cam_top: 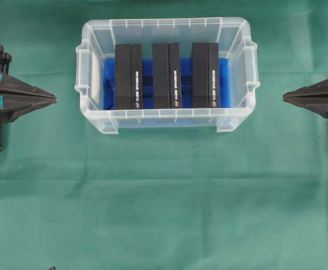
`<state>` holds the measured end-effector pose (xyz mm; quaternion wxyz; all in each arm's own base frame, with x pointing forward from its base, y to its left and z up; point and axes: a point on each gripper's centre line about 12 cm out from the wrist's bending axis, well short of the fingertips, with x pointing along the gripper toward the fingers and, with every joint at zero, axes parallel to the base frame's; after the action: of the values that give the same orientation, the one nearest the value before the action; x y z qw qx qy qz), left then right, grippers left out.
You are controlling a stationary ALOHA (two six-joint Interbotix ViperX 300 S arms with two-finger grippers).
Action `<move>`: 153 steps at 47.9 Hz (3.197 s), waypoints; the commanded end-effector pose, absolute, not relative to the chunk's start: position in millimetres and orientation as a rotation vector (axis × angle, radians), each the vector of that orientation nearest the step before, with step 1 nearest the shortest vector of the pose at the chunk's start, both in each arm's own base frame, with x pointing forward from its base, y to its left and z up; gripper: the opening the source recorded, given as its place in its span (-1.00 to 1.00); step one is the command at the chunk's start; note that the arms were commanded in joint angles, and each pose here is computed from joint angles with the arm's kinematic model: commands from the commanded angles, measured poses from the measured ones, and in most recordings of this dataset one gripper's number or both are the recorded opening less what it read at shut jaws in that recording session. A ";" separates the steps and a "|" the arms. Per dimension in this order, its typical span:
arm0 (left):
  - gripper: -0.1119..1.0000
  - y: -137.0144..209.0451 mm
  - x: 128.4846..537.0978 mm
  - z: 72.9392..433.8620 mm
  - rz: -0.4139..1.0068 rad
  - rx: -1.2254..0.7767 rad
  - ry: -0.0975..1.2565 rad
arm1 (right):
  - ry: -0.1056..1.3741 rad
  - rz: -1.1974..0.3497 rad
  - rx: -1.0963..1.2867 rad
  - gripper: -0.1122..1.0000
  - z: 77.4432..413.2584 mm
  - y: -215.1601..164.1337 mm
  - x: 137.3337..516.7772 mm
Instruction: Take the box out of the case with the left arm.
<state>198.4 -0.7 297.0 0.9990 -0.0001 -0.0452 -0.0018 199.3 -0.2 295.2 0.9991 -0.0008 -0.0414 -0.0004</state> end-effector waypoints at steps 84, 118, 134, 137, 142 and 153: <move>-0.77 -3.4 172.1 361.6 0.128 -0.196 1.141 | 1.133 -0.130 0.147 -0.77 364.1 -6.4 191.0; -0.77 -1.5 172.7 358.1 0.610 -0.859 1.088 | 1.188 -0.159 0.130 -0.77 359.2 -9.7 189.9; -0.77 0.0 164.1 354.6 0.959 -1.227 1.016 | 1.201 -0.160 0.129 -0.77 357.6 -9.7 192.1; -0.77 0.0 164.3 354.6 0.952 -1.220 1.018 | 1.200 -0.161 0.128 -0.77 357.6 -9.9 192.1; -0.77 1.6 165.9 354.5 0.948 -1.210 1.017 | 1.205 -0.164 0.126 -0.77 357.4 -10.2 191.5; -0.77 24.0 171.8 354.1 0.938 -1.137 1.010 | 1.221 -0.167 0.125 -0.77 356.7 -10.4 189.7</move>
<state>168.3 15.8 346.2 0.6165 -0.4979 0.4507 0.4110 188.9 -9.7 347.8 0.8076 0.0571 0.5820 -0.0761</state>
